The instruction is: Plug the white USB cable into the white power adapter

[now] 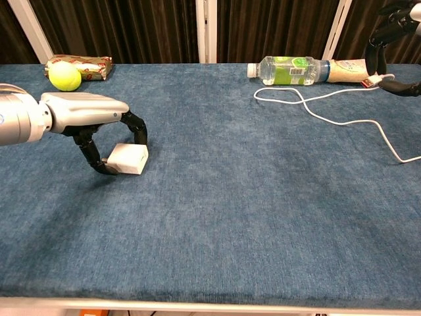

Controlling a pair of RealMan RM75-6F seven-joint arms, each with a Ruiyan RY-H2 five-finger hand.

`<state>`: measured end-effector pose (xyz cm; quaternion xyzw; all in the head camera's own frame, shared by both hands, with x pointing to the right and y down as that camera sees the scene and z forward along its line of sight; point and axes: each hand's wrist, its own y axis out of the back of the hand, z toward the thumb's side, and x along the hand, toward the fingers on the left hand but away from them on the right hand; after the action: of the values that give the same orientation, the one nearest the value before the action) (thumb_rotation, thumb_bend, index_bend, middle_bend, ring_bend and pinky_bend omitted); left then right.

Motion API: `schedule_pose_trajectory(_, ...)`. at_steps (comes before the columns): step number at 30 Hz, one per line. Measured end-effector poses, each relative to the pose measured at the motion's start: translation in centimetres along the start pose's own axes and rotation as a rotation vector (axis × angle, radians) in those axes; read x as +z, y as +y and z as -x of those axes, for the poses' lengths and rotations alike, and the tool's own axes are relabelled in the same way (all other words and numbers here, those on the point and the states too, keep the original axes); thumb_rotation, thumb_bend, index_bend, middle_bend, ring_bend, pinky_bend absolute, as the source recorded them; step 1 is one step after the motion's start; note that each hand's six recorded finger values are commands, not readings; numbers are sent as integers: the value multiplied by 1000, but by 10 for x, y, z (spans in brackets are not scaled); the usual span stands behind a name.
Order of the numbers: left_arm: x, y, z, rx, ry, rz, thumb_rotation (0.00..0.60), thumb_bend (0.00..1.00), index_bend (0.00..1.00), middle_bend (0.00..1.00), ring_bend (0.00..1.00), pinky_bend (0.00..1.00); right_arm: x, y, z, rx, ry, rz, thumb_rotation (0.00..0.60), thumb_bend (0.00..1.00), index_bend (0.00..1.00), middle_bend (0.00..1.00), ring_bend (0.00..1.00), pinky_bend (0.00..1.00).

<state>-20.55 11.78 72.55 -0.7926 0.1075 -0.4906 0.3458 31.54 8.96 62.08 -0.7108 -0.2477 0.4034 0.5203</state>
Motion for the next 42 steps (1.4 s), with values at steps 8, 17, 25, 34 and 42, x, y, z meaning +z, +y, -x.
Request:
schedule_pose_trajectory(8,-1,1,-2,8,3,14,600,191,387,334,203,29,-2,-1,-2,1,-5,3,600,472,653,529,276,102)
schedule_pose_trajectory(17,1,3,-4,47,18,92,600,194,474,442,296,18,1,-4,-2,4,-8,21,600,513,662,530,283,101)
schedule_pose_trajectory(25,4,14,-1,85,48,161,580,203,478,469,330,29,18,-8,13,18,-11,82,600,512,664,530,286,102)
schedule_pose_trajectory(34,12,37,2,123,85,163,507,201,484,483,352,37,60,-17,55,57,-29,192,600,513,664,530,286,106)
schedule_pose_trajectory(42,16,57,3,134,143,137,496,199,485,485,352,43,100,-19,100,110,-17,216,600,517,665,531,290,115)
